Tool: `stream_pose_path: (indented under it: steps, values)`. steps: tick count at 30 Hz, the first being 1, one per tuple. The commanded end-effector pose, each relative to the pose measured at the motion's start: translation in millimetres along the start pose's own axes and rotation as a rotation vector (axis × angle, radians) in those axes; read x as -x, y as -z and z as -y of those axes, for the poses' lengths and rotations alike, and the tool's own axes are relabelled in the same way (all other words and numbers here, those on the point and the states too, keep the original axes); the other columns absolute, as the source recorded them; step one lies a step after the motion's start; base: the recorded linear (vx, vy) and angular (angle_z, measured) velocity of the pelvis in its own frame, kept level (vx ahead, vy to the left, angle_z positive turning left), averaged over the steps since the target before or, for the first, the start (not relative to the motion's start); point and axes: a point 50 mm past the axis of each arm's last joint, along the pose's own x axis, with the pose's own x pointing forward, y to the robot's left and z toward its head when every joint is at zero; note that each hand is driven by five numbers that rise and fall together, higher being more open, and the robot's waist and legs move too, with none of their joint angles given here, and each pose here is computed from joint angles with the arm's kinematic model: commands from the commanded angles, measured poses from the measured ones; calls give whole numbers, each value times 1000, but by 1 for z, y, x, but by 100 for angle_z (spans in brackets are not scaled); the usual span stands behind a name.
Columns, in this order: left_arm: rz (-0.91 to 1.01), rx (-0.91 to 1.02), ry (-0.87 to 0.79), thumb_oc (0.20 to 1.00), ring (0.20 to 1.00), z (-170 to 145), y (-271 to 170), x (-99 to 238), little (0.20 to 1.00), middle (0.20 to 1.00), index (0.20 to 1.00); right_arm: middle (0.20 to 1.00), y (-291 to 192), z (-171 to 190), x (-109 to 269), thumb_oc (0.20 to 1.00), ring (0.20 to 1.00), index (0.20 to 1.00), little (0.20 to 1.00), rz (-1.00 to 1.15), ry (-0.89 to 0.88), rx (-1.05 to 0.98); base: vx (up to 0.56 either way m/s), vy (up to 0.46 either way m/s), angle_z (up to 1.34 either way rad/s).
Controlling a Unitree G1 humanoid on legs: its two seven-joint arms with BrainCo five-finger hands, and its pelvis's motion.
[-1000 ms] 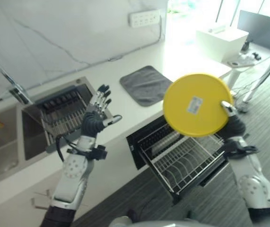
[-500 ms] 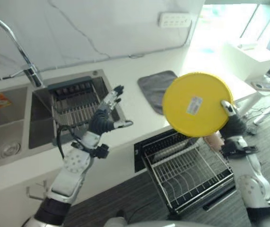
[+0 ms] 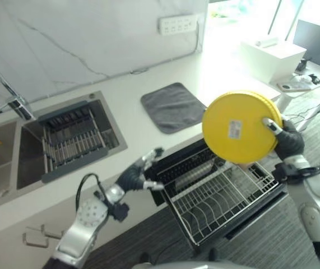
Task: Place the dishes in the dishwasher.
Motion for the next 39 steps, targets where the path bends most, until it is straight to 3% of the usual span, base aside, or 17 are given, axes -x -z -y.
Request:
stream_pose_path:
  steps: [1, 8, 12, 15, 19, 27, 39]
  values:
    - [-46, -10, 24, 1000, 1000, -13, 2, -1, 1000, 1000, 1000, 200, -44, 3, -10, 200, 200, 200, 200, 230, -37, 203, -41, 3, 0]
    - [-479, 246, -166, 1000, 1000, -4, 109, 56, 1000, 1000, 1000, 200, -51, 0, -11, 200, 200, 200, 200, 276, -93, 549, -25, 8, -1]
    - [-685, 404, -306, 1000, 1000, 20, 161, 96, 1000, 1000, 1000, 200, -49, 1, -10, 200, 200, 200, 200, 264, -123, 687, -19, -5, 0]
    - [-832, 632, -487, 1000, 1000, 49, 193, 128, 1000, 1000, 1000, 200, -45, -2, -5, 200, 200, 200, 200, 275, -154, 807, 29, -10, 6]
    - [-895, 742, -568, 1000, 1000, 59, 204, 136, 1000, 1000, 1000, 200, -49, -4, -4, 200, 200, 200, 200, 315, -170, 873, 11, -6, 0]
    - [-882, 798, -629, 1000, 1000, 38, 203, 122, 1000, 1000, 1000, 200, -60, -18, -21, 200, 200, 200, 200, 382, -294, 1016, -121, 28, -8]
    - [-888, 860, -651, 1000, 1000, 44, 204, 127, 1000, 1000, 1000, 200, -23, -27, -23, 200, 200, 200, 200, 298, -408, 1162, 37, 60, 5]
